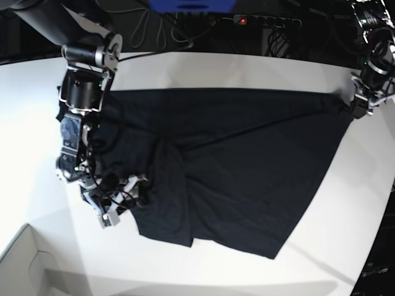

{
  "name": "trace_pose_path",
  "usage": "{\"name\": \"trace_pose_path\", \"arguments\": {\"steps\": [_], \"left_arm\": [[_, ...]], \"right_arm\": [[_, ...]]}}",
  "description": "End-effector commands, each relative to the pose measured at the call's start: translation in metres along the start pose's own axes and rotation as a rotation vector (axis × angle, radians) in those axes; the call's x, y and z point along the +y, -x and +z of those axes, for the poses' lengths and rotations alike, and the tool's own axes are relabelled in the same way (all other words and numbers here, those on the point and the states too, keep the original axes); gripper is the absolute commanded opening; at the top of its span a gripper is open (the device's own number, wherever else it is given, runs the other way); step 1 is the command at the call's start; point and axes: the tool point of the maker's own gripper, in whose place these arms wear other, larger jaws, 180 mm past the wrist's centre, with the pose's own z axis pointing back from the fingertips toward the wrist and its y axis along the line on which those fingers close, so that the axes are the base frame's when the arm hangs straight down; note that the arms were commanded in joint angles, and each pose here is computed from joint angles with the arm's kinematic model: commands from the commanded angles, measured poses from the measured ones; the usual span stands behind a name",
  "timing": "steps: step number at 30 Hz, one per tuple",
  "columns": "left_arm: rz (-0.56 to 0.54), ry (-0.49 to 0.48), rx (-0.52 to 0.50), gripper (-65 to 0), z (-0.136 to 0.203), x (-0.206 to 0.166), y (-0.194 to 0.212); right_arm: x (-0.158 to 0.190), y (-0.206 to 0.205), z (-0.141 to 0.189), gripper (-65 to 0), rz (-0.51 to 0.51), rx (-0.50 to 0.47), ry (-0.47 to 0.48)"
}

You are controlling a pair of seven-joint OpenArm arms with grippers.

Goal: Layout the t-shirt on the table in an organized manner, then fold the t-shirt properly
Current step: 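Grasp a shirt corner with the right gripper and drag it toward the left gripper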

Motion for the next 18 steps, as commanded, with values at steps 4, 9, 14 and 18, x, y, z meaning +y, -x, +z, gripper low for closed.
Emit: {"name": "trace_pose_path", "arguments": {"steps": [4, 9, 14, 18], "left_arm": [[0.018, 0.030, -0.015, -64.9, 0.002, -0.009, -0.009], [0.018, 0.030, -0.015, -64.9, 0.002, -0.009, -0.009], [0.018, 0.037, -0.016, -64.9, 0.001, -0.012, -0.010], [0.018, 0.039, -0.018, -64.9, 0.000, -0.013, -0.010]], "right_arm": [[-0.002, -0.028, -0.005, -26.5, -0.008, -0.080, -0.014], [0.000, -0.018, -0.009, -31.2, -0.026, -0.057, -0.025], [0.001, -0.027, -0.007, -65.0, -0.013, -0.076, -0.021], [0.011, -0.054, 0.027, -65.0, 0.118, -0.139, 0.033]]}}
